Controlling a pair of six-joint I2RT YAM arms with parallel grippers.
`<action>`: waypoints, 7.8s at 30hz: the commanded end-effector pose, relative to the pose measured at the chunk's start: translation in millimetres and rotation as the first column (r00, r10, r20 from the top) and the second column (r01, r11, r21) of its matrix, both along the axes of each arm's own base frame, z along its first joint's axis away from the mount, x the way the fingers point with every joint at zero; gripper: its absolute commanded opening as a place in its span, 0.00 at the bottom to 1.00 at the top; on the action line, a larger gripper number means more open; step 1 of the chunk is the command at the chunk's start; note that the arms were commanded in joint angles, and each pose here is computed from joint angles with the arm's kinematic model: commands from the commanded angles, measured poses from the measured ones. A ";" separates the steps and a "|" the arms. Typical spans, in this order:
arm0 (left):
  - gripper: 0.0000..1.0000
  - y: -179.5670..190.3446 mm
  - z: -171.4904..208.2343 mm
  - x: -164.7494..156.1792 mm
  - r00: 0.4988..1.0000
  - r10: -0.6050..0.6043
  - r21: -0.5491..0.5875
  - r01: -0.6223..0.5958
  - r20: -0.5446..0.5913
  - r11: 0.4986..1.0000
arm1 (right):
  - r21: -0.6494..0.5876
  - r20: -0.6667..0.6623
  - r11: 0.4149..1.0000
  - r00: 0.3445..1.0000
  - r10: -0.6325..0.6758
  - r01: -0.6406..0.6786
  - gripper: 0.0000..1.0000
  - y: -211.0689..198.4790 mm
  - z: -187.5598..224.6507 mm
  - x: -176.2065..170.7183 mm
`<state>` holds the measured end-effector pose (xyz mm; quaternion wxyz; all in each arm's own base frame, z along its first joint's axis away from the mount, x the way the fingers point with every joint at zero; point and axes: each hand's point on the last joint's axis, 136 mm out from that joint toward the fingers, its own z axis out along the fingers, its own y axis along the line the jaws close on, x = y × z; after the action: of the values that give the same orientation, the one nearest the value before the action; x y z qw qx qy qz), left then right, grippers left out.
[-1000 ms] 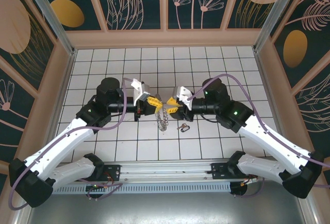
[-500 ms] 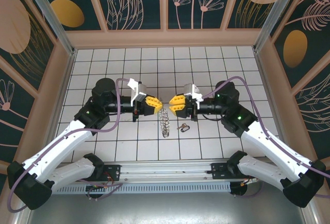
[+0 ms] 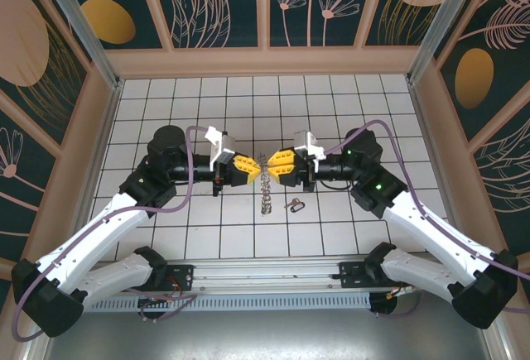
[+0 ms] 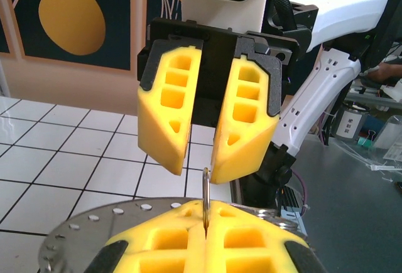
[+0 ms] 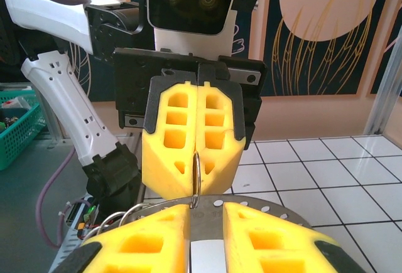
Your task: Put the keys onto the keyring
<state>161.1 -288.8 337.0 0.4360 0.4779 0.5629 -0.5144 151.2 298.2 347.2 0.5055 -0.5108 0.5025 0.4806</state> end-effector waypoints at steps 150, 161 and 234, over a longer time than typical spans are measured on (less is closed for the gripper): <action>0.00 46.8 -73.3 11.4 0.899 0.366 0.001 -0.377 -0.242 0.926 | -0.930 -0.137 0.206 0.235 -0.962 0.303 0.51 -92.2 -328.5 59.6; 0.00 46.6 -76.5 12.9 0.895 0.371 0.008 -0.381 -0.248 0.924 | -0.929 -0.141 0.219 0.262 -0.955 0.299 0.31 -84.6 -331.9 63.2; 0.00 46.3 -88.4 16.4 0.877 0.390 0.047 -0.393 -0.282 0.918 | -0.904 -0.246 0.371 0.452 -0.858 0.213 0.47 -53.6 -319.9 78.2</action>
<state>179.9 -240.4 234.9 0.4327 0.2708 0.7225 -0.4662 230.9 248.2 35.2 0.1465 -0.2214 0.9509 0.1592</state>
